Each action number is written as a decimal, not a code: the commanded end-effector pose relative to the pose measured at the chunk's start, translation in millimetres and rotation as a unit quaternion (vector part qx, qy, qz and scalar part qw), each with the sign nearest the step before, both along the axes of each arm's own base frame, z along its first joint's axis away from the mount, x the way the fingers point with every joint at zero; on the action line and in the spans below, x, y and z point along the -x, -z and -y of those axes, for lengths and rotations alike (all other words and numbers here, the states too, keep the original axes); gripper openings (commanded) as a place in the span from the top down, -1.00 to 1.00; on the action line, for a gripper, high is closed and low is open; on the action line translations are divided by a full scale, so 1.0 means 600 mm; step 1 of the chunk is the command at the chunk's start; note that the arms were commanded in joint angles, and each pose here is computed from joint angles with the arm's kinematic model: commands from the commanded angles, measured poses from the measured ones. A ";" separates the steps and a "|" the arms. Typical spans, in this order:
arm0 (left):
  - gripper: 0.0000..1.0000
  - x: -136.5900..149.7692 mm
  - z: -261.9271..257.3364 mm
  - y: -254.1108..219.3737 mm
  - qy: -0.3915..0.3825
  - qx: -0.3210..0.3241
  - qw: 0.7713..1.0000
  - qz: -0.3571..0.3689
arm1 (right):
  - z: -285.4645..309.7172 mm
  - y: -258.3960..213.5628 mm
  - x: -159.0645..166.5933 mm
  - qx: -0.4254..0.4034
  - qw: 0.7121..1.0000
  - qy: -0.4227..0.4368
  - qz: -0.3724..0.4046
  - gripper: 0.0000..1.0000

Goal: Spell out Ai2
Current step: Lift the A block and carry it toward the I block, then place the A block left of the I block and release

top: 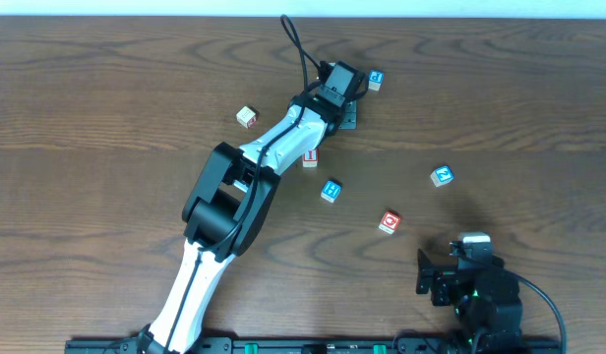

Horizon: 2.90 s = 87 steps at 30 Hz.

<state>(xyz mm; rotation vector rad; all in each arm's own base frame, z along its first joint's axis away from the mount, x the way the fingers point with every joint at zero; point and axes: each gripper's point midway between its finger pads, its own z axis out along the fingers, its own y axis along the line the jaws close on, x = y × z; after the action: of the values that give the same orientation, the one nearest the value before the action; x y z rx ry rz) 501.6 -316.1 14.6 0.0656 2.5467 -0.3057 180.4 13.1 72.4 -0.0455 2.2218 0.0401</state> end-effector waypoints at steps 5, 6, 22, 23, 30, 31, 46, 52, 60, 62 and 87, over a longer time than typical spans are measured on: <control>0.37 -0.006 -0.008 0.017 0.000 -0.015 1.000 -0.002 | 0.002 0.008 0.001 0.003 1.000 0.000 -0.005 -0.99; 0.39 -0.006 -0.008 0.017 0.000 -0.015 1.000 -0.002 | 0.002 0.008 0.001 0.003 1.000 0.000 -0.005 -0.98; 0.88 -0.029 -0.069 -0.134 0.003 -0.078 0.997 0.011 | 0.002 0.008 0.001 0.003 1.000 0.000 -0.005 -0.98; 0.89 -0.029 -0.076 -0.156 -0.001 -0.078 0.997 0.014 | 0.002 0.008 0.001 0.003 1.000 0.000 -0.005 -0.98; 0.88 0.011 -0.154 -0.288 -0.004 -0.094 0.995 0.017 | 0.002 0.008 0.001 0.003 1.000 0.000 -0.005 -0.99; 0.88 0.020 -0.166 -0.301 -0.004 -0.097 0.995 0.015 | 0.002 0.008 0.001 0.003 1.000 0.000 -0.005 -0.99; 0.88 0.159 -0.243 -0.252 -0.032 -0.042 0.995 0.082 | 0.002 0.008 0.001 0.003 1.000 0.000 -0.005 -0.99; 0.88 0.178 -0.249 -0.162 -0.067 -0.050 0.996 -0.001 | 0.002 0.008 0.001 0.003 1.000 0.000 -0.005 -0.99; 0.88 0.216 -0.220 -0.100 -0.049 -0.040 0.995 -0.078 | 0.002 0.008 0.001 0.003 1.000 0.000 -0.005 -0.99; 0.88 0.225 -0.204 -0.084 -0.036 -0.042 0.994 -0.089 | 0.002 0.008 0.001 0.003 1.000 0.000 -0.005 -0.99; 0.88 0.219 -0.175 -0.004 -0.022 -0.065 0.992 -0.102 | 0.002 0.008 0.001 0.003 1.000 0.000 -0.005 -0.99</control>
<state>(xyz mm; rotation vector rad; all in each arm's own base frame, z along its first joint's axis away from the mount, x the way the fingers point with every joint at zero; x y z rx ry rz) 368.3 -215.9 25.4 0.0493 2.7588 -0.1728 180.4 13.1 72.4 -0.0455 2.2218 0.0401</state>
